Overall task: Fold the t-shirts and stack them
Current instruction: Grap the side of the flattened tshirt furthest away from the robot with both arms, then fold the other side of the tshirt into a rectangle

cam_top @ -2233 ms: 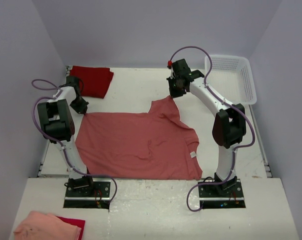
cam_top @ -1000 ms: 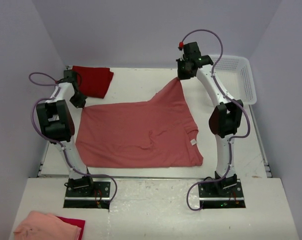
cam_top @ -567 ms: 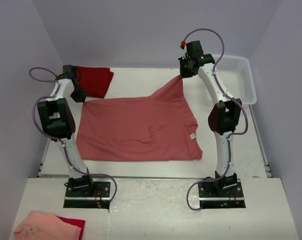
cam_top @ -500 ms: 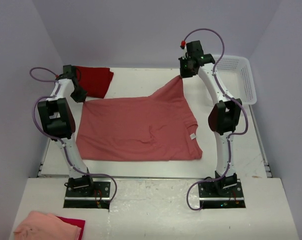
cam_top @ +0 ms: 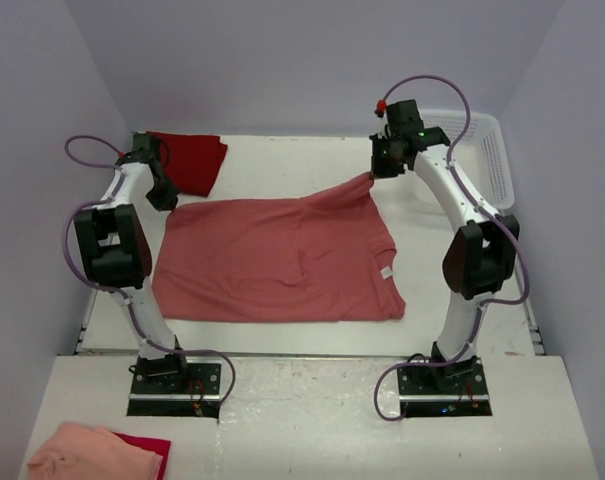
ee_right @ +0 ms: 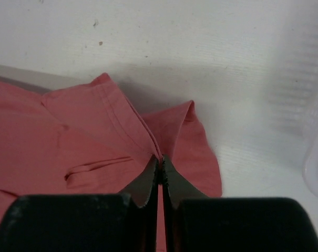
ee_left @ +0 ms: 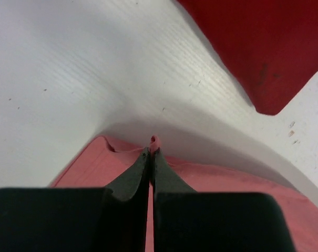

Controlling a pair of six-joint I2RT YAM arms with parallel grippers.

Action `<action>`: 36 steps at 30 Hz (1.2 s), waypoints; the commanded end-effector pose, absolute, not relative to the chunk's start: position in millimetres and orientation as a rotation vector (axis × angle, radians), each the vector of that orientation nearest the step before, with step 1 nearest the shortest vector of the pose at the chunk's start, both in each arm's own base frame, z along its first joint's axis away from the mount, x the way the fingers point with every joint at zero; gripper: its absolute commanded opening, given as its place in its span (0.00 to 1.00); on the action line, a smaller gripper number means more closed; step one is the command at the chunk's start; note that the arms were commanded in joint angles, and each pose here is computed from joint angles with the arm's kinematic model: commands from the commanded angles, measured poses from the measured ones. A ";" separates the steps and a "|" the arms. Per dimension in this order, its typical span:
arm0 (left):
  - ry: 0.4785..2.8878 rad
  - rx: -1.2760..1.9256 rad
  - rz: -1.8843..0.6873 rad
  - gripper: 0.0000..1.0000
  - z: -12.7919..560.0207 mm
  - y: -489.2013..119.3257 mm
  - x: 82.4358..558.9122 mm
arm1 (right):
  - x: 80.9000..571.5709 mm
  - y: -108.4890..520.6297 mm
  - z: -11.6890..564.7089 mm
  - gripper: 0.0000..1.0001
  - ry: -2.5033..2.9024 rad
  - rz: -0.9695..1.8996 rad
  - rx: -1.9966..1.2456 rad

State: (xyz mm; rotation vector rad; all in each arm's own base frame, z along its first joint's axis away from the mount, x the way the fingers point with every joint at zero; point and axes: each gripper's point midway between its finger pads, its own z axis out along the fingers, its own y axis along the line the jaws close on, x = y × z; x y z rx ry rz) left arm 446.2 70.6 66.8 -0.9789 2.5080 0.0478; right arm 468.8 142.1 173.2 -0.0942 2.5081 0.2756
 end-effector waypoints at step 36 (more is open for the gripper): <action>2.432 -0.987 0.216 0.00 122.1 81.1 351.1 | 366.1 130.8 184.9 0.00 2.517 0.230 0.059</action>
